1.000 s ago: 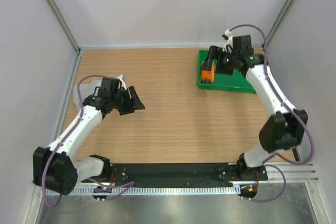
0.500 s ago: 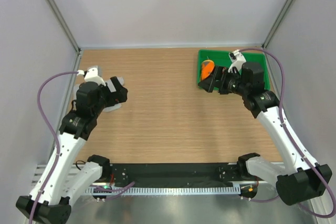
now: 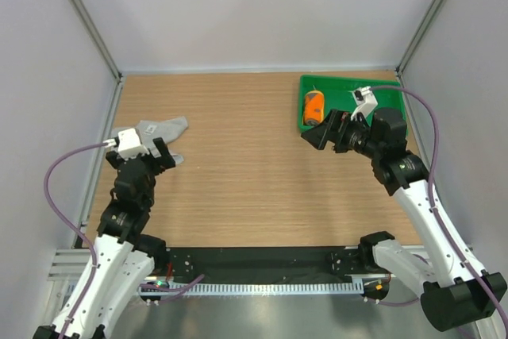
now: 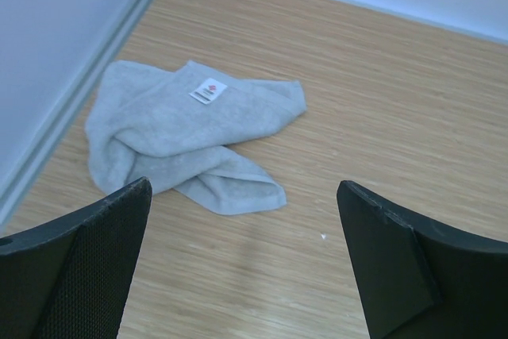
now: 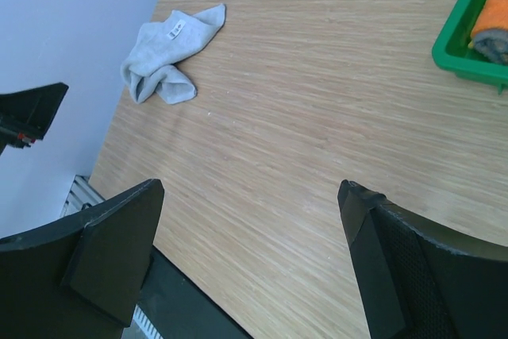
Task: Roll the towels
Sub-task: Move the towel to the center of the board
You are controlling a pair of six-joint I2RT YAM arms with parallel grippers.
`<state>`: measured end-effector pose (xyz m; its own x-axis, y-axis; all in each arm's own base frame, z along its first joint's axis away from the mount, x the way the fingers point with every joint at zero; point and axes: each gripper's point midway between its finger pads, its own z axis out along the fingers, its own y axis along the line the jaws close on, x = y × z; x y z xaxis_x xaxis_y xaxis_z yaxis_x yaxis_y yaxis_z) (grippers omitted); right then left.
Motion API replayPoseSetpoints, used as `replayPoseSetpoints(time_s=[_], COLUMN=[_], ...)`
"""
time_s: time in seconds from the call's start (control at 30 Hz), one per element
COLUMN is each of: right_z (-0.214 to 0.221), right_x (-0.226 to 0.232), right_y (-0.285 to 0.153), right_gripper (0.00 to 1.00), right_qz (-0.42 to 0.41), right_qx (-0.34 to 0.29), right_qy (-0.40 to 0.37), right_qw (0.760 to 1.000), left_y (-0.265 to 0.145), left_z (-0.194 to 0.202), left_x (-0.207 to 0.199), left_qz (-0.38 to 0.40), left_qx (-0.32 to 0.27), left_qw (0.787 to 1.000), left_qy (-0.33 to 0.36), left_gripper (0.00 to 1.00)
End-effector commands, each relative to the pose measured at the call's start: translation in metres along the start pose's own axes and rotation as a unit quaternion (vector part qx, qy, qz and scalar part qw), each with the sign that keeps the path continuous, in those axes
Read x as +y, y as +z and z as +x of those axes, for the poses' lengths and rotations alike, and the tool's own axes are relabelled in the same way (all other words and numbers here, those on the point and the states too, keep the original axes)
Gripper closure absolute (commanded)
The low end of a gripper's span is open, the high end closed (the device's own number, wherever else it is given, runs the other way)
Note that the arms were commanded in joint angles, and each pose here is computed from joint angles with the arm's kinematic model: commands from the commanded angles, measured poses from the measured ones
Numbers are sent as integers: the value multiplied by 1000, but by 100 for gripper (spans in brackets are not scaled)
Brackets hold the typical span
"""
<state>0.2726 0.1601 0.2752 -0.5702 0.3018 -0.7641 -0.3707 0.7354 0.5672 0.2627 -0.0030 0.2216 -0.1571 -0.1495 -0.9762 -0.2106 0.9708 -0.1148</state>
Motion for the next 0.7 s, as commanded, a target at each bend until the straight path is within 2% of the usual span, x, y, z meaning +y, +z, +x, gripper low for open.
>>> replayPoseSetpoints(time_s=[0.0,0.03,0.1,0.13,0.17,0.2,0.23,0.27,0.3,0.33,0.37,0.43,0.67], right_z=[-4,-3,0,2,3,4,3,5,4,5,7,5,12], right_x=[19,22,24,24,24,25,27,27,27,28,26,24,20], right_y=[-1,-2,-5,-7,-8,-9,-11,-11,-12,-13,-15,-16,-18], right_gripper=[0,0,0,0,0,0,0,0,0,1,0,0,0], right_qz=[-47,-55,-56,-57,-57,-58,-62,-60,-58,-57,-51,-40,-31], right_qx=[-6,-2,1,2,2,2,-1,5,7,10,16,14,28], right_qy=[-6,-6,-8,-9,-10,-11,-11,-7,-5,-5,-5,-7,-3], right_qw=[999,998,998,998,998,998,998,998,998,998,999,999,999], left_y=[2,3,20,25,31,45,51,65,74,80,91,99,98], left_z=[-28,-36,-13,-27,-24,2,8,-8,26,37,26,57,115], left_x=[24,25,17,13,13,13,11,3,3,0,-10,-14,-18], left_qz=[-83,-93,-92,-94,-101,-116,-123,-116,-124,-125,-129,-132,-150], left_qx=[-30,-25,42,45,67,136,167,179,260,295,296,354,411], left_qw=[996,995,993,993,991,980,975,975,954,943,944,922,899], left_qy=[-3,4,57,54,61,91,79,58,85,91,73,81,39], left_gripper=[0,0,0,0,0,0,0,0,0,0,1,6,10])
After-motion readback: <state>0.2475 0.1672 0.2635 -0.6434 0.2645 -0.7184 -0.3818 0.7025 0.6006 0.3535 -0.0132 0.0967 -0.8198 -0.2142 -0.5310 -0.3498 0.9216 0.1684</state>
